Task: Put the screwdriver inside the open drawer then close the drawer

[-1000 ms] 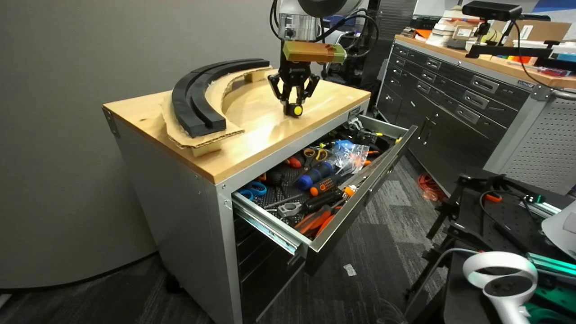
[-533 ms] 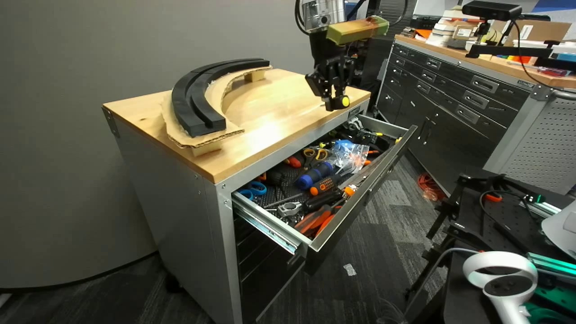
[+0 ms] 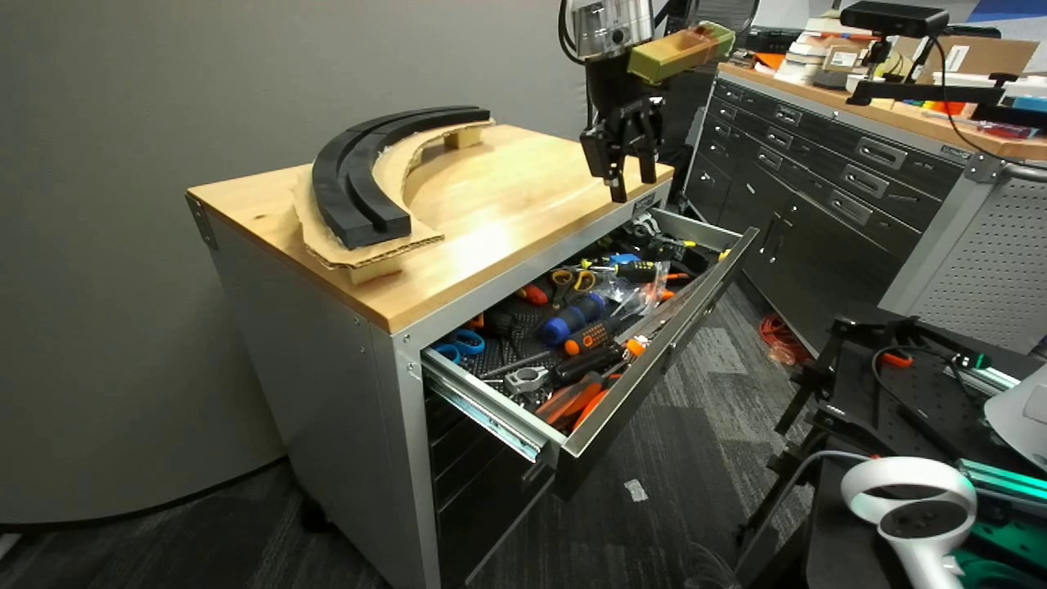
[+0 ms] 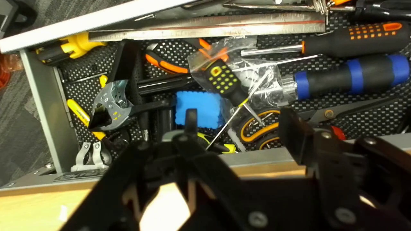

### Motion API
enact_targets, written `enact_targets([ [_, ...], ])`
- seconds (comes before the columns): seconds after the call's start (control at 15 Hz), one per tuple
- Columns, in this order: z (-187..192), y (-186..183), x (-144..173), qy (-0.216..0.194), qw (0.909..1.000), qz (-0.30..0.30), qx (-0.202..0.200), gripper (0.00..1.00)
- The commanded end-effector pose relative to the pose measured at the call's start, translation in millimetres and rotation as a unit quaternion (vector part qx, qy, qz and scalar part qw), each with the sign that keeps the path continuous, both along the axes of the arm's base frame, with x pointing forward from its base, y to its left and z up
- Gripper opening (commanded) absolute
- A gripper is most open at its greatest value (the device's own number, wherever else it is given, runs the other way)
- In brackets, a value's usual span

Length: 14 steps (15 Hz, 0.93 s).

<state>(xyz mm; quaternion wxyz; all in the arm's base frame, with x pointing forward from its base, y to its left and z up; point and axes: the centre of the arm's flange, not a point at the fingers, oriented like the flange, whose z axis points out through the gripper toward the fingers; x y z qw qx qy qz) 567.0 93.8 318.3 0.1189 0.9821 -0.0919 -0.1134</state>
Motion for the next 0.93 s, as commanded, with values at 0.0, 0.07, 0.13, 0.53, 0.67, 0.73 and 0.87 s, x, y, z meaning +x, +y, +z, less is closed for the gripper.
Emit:
enact_targets([
  [0.0,2,-27,-8,0.04,0.9953,0.076,0.046,0.98],
  [0.07,-4,-39,-11,0.047,0.9922,0.101,0.056,1.0],
  [0.13,-11,-50,-13,0.062,0.9884,0.121,0.067,1.0],
  [0.53,-29,-81,-24,0.158,0.9762,0.12,0.087,1.0],
  [0.67,-43,-86,-31,0.155,0.9743,0.139,0.085,1.0],
  [0.73,-41,-85,-30,0.156,0.9749,0.135,0.085,1.0],
  [0.87,-47,-92,-32,0.164,0.9731,0.134,0.092,1.0],
])
